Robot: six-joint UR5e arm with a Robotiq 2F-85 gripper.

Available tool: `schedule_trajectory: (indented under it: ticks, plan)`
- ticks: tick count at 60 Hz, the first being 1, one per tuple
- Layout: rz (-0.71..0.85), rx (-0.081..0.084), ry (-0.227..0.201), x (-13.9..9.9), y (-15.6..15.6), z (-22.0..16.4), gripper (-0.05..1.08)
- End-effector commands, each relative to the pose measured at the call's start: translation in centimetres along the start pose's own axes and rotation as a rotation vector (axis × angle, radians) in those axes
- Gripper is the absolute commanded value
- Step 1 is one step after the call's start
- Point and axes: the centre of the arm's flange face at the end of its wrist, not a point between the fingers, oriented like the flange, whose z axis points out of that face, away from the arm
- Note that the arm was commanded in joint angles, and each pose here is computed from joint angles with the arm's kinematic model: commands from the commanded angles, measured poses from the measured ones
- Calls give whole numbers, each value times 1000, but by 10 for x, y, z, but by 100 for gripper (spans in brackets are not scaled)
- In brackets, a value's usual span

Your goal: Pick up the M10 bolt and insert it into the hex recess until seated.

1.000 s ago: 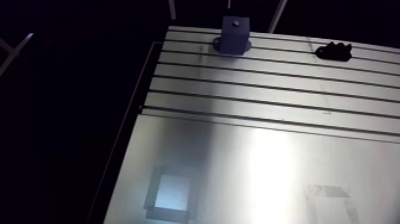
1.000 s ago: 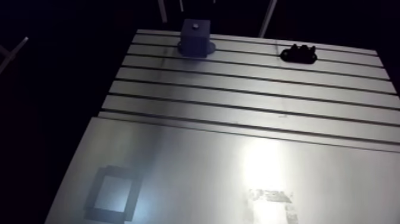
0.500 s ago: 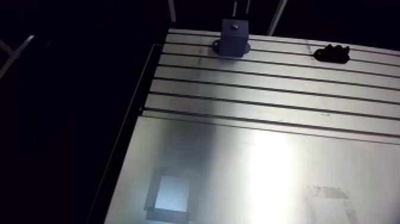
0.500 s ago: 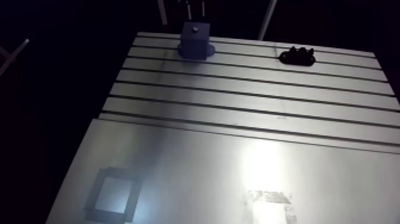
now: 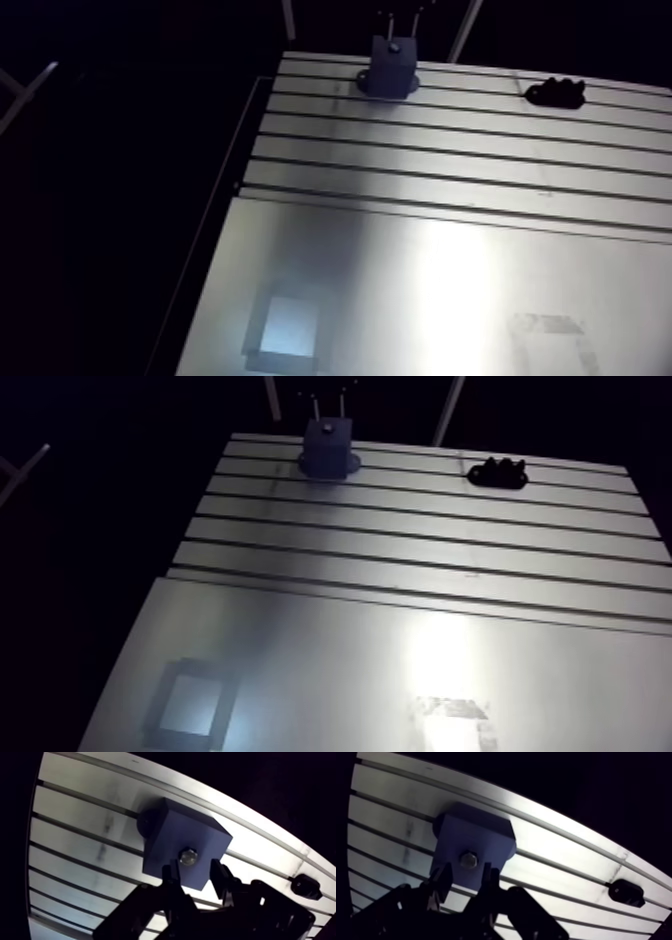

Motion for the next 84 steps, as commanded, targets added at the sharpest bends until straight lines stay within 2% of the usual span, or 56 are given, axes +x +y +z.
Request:
schedule_trajectory:
  ticks: [1,49,84]
  plan:
    - [20,0,0,-1,3,2,55]
    - [120,-5,3,-1,2,3,56]
    - [145,-2,-9,-1,2,8,56]
